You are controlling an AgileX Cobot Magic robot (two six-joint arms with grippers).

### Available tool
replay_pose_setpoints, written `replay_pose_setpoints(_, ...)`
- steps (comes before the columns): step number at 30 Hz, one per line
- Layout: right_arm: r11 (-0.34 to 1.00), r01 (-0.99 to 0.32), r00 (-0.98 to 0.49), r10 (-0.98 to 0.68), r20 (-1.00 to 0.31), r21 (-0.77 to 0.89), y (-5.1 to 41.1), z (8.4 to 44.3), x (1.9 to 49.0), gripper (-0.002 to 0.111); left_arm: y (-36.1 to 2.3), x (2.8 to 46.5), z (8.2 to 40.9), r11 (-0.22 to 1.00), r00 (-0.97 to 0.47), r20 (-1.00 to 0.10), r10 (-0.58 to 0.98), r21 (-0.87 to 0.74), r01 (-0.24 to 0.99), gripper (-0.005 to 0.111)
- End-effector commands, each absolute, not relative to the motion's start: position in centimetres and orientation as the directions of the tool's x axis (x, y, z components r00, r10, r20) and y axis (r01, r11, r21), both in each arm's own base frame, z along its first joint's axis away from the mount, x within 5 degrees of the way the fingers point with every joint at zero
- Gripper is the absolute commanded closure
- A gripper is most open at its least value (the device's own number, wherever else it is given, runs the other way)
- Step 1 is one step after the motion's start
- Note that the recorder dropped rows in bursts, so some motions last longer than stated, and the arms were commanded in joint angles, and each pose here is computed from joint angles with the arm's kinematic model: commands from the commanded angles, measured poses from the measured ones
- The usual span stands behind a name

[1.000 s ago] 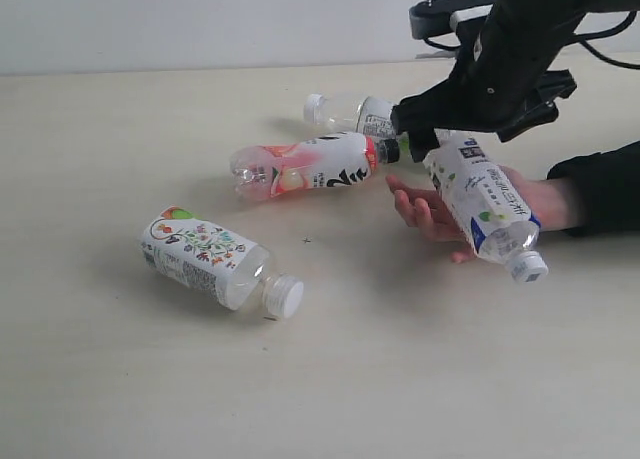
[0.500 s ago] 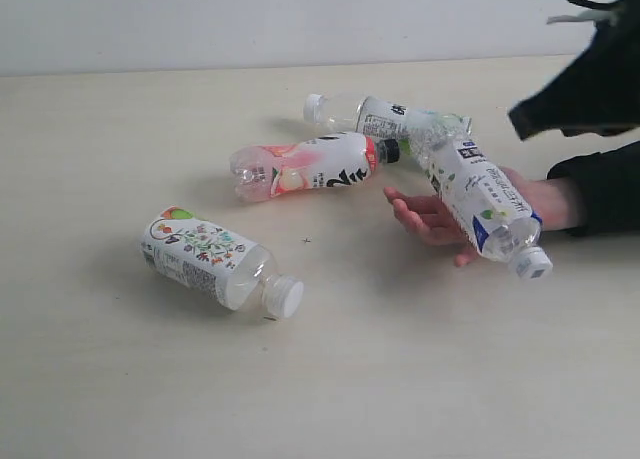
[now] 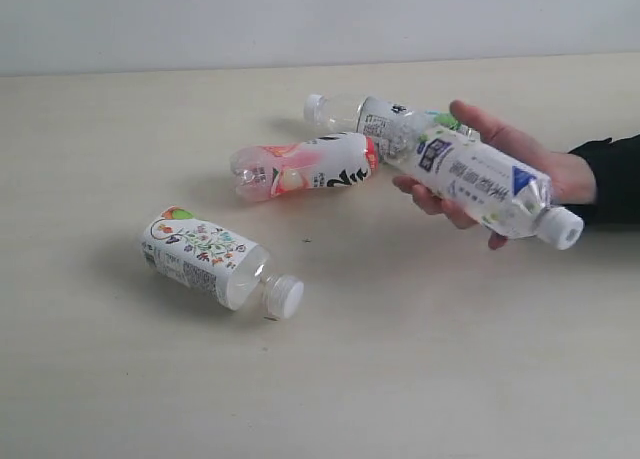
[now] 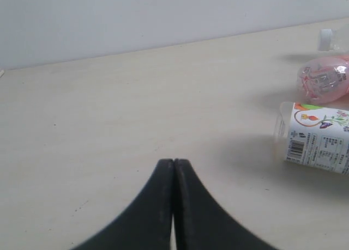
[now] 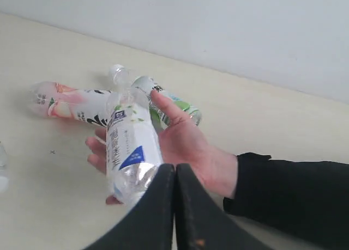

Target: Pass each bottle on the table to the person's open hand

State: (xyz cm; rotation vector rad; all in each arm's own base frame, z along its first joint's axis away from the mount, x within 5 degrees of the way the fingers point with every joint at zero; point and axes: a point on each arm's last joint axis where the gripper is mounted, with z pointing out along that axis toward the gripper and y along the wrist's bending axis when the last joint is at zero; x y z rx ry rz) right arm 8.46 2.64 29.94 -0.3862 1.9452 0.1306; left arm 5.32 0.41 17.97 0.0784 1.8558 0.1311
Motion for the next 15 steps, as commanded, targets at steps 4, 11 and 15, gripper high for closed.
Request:
replay_pose_setpoints(4, 0.942, -0.323, -0.252, -0.180, -0.951, -0.093, 1.5, 27.0, 5.7, 0.108, 0.4, 5.3, 18.1, 0.992, -0.275, -0.954, 0.116, 0.124, -0.013, 0.106)
replay_pose_setpoints(11, 0.944, -0.321, -0.093, -0.109, -0.990, -0.074, 0.7, 25.7, 3.6, 0.108, 0.4, 5.3, 18.1, 0.992, -0.275, -0.954, 0.116, 0.124, -0.013, 0.106)
replay_pose_setpoints(15, 0.941, -0.337, -0.121, -0.070, -0.990, -0.025, 0.8, 25.7, 3.5, 0.108, 0.4, 5.3, 18.1, 0.992, -0.275, -0.954, 0.116, 0.124, -0.013, 0.106)
